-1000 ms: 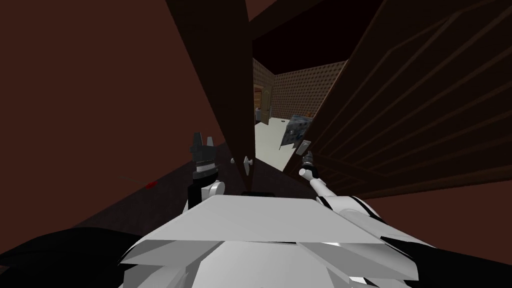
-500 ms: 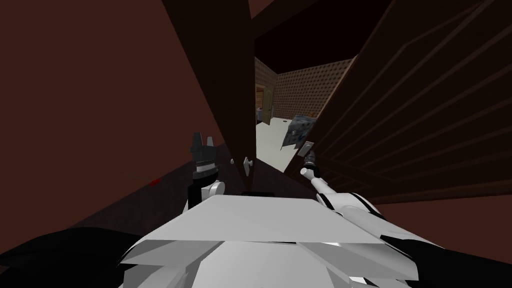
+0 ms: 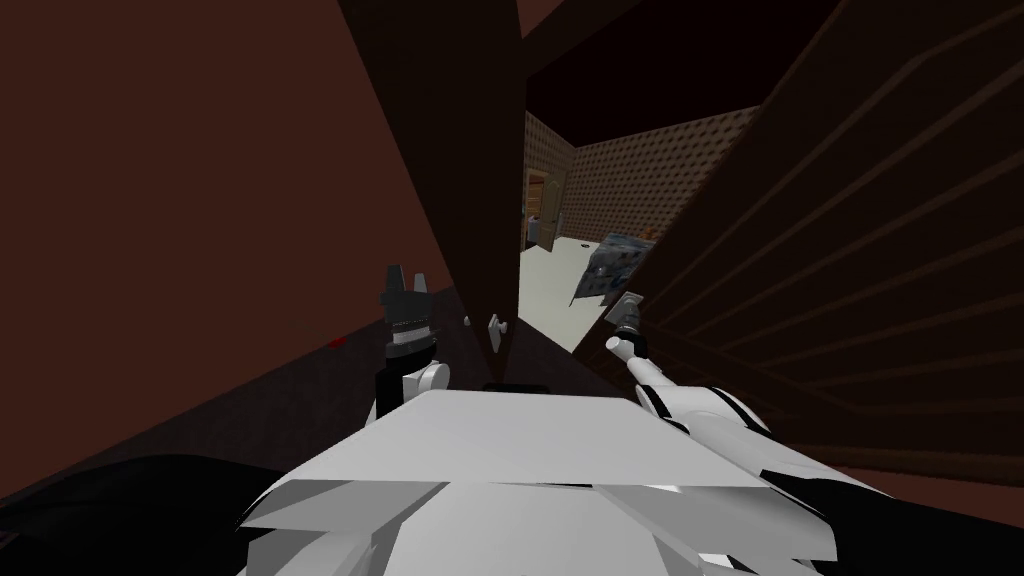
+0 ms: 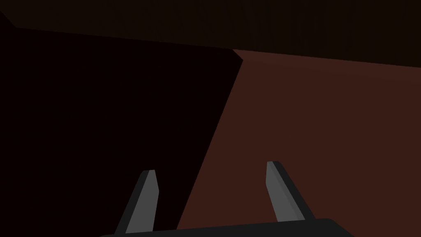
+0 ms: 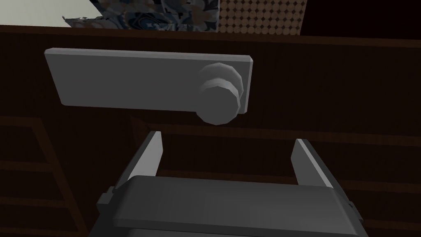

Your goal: Pull the door open

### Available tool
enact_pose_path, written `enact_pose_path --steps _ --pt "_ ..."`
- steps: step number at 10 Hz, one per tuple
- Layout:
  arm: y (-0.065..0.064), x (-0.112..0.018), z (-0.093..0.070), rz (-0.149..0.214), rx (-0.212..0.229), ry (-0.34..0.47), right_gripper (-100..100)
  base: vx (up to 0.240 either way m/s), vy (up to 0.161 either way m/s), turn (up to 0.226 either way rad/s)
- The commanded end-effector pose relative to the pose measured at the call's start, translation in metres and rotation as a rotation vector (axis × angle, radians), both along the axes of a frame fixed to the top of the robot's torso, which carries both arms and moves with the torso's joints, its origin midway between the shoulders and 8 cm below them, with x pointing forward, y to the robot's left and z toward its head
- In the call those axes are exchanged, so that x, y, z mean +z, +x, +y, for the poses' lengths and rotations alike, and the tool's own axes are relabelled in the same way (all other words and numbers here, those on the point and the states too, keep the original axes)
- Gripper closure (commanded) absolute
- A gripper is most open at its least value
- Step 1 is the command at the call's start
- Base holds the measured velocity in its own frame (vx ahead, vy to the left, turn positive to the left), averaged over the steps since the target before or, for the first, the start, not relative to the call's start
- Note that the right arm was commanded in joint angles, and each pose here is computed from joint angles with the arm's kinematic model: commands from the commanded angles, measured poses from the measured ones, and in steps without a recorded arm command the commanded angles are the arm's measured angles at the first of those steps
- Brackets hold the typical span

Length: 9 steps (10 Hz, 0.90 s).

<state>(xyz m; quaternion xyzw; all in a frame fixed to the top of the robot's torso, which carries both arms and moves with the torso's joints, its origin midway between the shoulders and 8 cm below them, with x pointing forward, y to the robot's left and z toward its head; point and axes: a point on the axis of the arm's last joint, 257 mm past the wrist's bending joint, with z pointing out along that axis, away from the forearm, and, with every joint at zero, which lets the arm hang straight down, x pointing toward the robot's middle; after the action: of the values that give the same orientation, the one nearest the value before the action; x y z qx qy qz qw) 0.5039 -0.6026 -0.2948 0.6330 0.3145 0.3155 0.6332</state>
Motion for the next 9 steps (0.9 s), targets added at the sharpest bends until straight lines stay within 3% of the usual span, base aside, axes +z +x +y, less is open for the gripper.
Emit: enact_pose_path --steps 1,3,4,9 --pt "-0.01 -0.001 -0.013 0.0 -0.033 -0.001 -100 0.018 -0.14 0.198" --pt "-0.01 -0.001 -0.013 0.0 -0.033 -0.001 -100 -0.003 -0.05 0.023" --pt "-0.02 -0.001 -0.026 0.0 -0.07 0.0 -100 0.034 -0.072 0.22" --pt "-0.037 -0.001 -0.047 0.001 -0.131 0.001 -100 0.019 -0.083 0.166"
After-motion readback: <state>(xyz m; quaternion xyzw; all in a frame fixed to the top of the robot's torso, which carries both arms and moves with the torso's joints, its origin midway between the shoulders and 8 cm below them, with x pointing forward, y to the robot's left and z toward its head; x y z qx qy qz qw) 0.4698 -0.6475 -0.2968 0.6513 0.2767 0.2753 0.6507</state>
